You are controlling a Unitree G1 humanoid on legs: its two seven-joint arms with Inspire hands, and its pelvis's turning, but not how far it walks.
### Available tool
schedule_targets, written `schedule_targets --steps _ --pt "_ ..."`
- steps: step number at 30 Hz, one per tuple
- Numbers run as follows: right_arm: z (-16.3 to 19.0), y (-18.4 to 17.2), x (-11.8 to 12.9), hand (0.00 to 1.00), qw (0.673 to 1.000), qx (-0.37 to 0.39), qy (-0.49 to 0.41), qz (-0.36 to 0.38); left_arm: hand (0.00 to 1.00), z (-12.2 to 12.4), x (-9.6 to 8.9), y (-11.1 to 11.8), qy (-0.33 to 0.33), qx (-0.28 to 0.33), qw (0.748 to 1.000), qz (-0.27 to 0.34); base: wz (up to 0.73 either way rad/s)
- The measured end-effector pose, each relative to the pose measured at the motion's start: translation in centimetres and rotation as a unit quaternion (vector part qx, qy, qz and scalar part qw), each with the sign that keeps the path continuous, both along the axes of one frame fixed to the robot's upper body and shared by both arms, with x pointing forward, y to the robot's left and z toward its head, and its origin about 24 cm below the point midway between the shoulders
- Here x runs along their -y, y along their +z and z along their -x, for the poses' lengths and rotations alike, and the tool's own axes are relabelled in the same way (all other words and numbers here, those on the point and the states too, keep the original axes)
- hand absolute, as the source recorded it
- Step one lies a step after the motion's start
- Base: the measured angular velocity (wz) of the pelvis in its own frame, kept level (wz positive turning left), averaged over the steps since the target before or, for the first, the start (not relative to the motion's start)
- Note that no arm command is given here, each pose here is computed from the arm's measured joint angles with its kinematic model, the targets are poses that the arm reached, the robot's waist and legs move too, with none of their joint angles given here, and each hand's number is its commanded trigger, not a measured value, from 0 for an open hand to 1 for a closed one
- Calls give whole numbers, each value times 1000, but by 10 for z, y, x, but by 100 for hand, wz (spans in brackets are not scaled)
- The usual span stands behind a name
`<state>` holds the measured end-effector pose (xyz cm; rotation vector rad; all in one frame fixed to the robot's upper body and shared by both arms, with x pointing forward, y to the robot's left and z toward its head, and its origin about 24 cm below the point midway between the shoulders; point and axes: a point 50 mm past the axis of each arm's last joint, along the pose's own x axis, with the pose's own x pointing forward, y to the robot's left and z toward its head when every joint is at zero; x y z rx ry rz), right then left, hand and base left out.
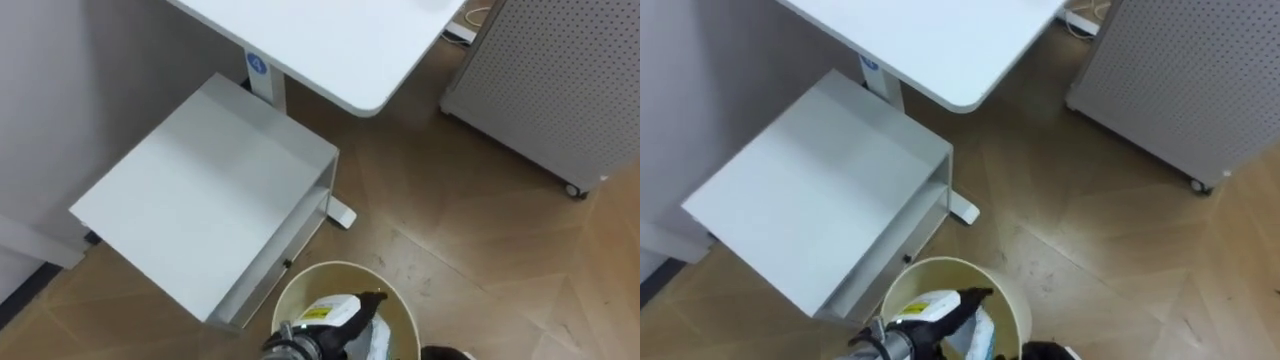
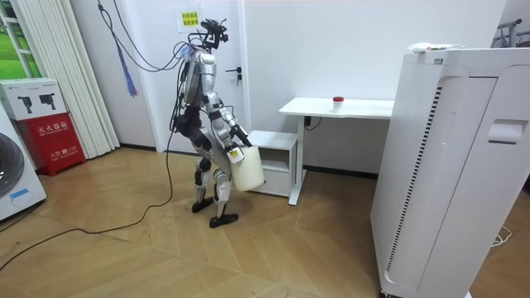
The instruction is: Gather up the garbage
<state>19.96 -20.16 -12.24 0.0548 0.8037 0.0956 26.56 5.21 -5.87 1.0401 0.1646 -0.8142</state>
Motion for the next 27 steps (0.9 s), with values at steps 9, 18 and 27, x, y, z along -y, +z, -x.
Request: schedule_targets --steps 9,18,27 --pt "18 -7 16 100 999 -33 -4 12 0 26 -22 -18 7 -21 1000 -10 0" --pt "50 -16 19 100 998 -57 12 3 0 49 -45 3 12 50 999 17 -53" --pt "60 -16 31 100 998 -56 -40 -3 0 37 -61 36 56 121 988 76 -23"
